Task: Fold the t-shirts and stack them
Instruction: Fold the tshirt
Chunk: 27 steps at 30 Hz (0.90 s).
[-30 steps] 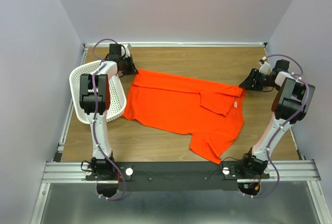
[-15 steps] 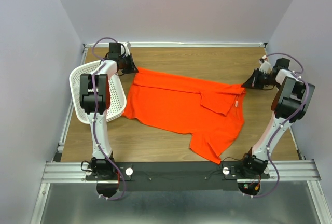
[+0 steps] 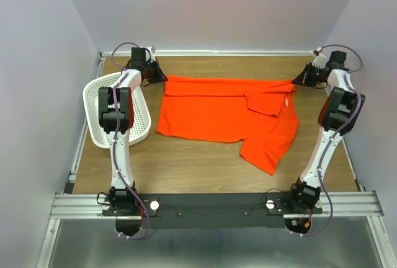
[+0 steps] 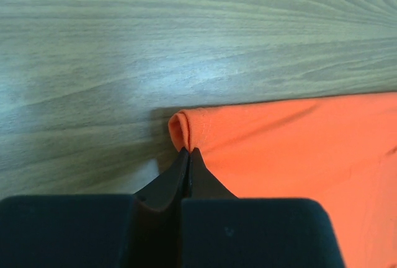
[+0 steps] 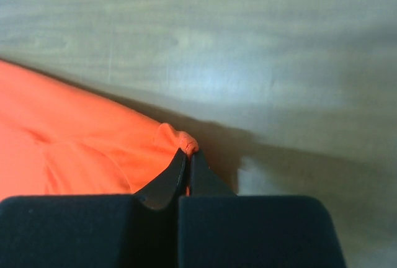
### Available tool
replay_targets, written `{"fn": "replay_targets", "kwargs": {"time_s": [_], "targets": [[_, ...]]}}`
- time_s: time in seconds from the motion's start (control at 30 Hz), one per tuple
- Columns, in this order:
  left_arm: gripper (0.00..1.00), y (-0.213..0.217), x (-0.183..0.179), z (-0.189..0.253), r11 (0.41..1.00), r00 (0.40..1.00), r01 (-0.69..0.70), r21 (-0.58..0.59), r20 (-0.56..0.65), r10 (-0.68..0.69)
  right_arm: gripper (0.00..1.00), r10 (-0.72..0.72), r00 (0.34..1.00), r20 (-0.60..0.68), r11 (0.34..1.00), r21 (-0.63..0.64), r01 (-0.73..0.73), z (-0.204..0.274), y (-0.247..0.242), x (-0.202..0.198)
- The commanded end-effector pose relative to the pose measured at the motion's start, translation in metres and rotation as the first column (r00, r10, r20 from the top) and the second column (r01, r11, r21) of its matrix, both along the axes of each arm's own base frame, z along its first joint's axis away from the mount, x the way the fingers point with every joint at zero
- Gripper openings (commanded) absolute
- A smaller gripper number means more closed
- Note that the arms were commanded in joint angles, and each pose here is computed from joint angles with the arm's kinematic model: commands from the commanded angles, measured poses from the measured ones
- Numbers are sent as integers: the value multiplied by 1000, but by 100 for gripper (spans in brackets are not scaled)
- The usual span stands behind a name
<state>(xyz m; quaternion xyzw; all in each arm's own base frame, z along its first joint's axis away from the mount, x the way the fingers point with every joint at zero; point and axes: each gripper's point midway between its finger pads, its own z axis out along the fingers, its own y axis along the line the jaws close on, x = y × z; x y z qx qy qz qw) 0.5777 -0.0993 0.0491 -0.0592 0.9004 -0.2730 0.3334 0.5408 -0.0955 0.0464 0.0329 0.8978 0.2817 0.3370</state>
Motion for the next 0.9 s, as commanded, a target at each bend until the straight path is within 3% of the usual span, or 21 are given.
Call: {"fn": "replay_targets", "kwargs": {"time_s": [0.0, 0.1, 0.13, 0.17, 0.2, 0.3, 0.37, 0.4, 0.43, 0.53, 0.7, 0.73, 0.83, 0.87], "targets": [[0, 0, 19, 15, 998, 999, -29, -49, 43, 31, 1, -54, 998, 39, 996, -68, 56, 10, -7, 35], [0, 0, 26, 21, 998, 998, -38, -56, 57, 41, 1, -74, 995, 64, 992, -97, 80, 11, -5, 57], [0, 1, 27, 22, 997, 997, -45, -57, 58, 48, 5, -77, 995, 58, 990, -111, 83, 4, -3, 62], [0, 1, 30, 25, 997, 996, -49, -59, 65, 53, 12, -100, 993, 59, 989, -106, 106, 5, -3, 68], [0, 1, 31, 25, 997, 996, -52, -58, 66, 56, 29, -112, 989, 94, 986, -117, 122, 18, -6, 78], [0, 4, 37, 32, 996, 994, -72, -56, 83, 76, 56, -169, 976, 139, 972, -139, 188, 34, -14, 97], [11, 5, 39, 46, 995, 990, -81, -52, 115, 86, 59, -195, 968, 161, 968, -126, 216, 50, -16, 101], [26, 8, 40, 54, 995, 986, -91, -46, 134, 97, 62, -199, 965, 173, 967, -124, 222, 59, -16, 102], [33, 12, 41, 63, 993, 981, -111, -33, 157, 115, 63, -200, 963, 183, 967, -122, 224, 66, -15, 101], [48, 18, 37, 105, 991, 957, -134, -16, 257, 133, 65, -155, 967, 200, 979, -102, 178, 82, -1, 87], [54, 30, 17, 168, 983, 911, -184, 10, 377, 166, 68, 7, 992, 125, 998, -64, 1, 55, 45, 32], [54, 34, 13, 172, 978, 904, -207, 22, 386, 183, 68, 27, 989, 148, 998, -53, -20, 71, 53, 23], [56, 38, -16, 196, 973, 875, -230, 26, 444, 195, 68, 128, 983, 132, 992, -40, -123, 53, 82, -14], [56, 38, -34, 211, 973, 852, -230, 25, 489, 189, 68, 172, 968, 184, 984, -75, -161, 70, 91, -23]]}}
